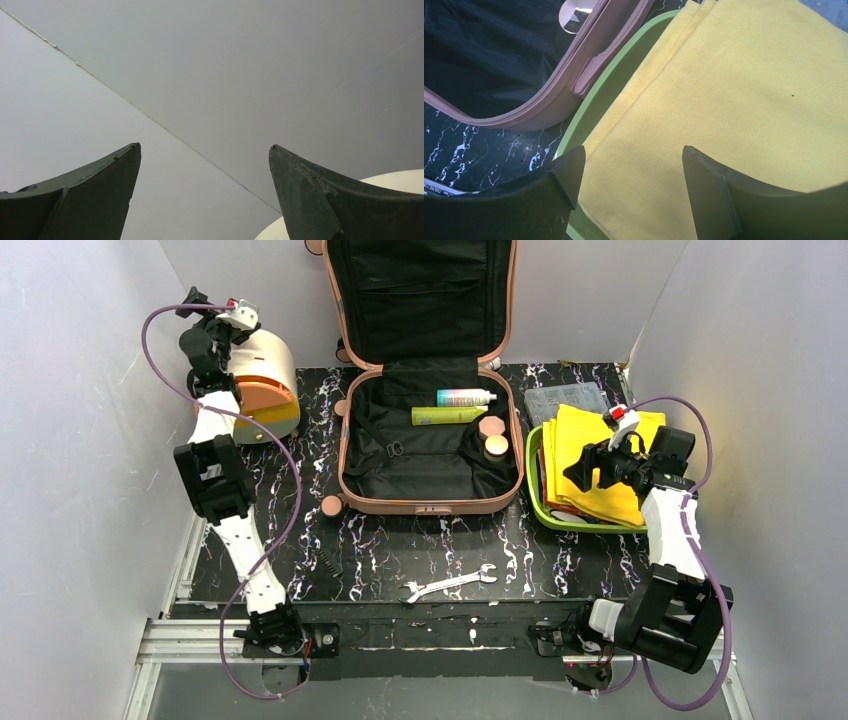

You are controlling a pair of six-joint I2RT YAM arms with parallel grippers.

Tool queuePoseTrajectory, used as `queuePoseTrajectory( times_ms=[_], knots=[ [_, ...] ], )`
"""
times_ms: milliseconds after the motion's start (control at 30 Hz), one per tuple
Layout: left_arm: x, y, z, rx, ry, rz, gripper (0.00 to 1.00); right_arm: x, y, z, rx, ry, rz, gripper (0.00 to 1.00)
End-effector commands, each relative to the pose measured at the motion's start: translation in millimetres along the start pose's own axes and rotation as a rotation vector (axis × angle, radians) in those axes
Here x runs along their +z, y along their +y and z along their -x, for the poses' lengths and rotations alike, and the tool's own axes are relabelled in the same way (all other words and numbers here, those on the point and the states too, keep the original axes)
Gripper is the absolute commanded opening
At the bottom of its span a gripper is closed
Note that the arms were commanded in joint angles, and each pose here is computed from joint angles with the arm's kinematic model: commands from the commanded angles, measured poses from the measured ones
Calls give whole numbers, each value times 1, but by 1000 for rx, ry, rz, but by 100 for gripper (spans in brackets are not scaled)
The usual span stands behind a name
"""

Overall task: Open, take out, and arrange the luggage
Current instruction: Open the drawer of the storage box.

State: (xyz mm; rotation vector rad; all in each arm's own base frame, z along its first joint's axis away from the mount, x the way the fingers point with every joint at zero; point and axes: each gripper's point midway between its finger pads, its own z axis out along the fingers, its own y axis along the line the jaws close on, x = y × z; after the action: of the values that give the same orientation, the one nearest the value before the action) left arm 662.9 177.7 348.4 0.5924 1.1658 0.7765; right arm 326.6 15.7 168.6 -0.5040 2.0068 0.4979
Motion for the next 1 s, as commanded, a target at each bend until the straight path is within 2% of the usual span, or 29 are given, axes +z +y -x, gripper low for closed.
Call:
queuePoseTrajectory(
  times_ms=[0,267,500,700,833,967],
  knots=[
    [-23,-45,-51,-93,159,-152,99,-2,1,11,-30,-42,6,79],
    [-46,-33,-29,-157,183,-174,99,-3,3,12,-30,-46,15,79],
    [-86,-10,-15,-285,252,-192,99,-6,9,16,-17,-61,38,79],
    [-130,-13,0,-374,223,-427,99,-11,12,21,-4,-88,54,79],
    [-141,-17,-2,-396,239,-585,99,-15,14,24,-4,-103,61,79],
    [-139,-10,4,-458,192,-686,99,-18,15,25,-4,-113,66,79]
  ],
)
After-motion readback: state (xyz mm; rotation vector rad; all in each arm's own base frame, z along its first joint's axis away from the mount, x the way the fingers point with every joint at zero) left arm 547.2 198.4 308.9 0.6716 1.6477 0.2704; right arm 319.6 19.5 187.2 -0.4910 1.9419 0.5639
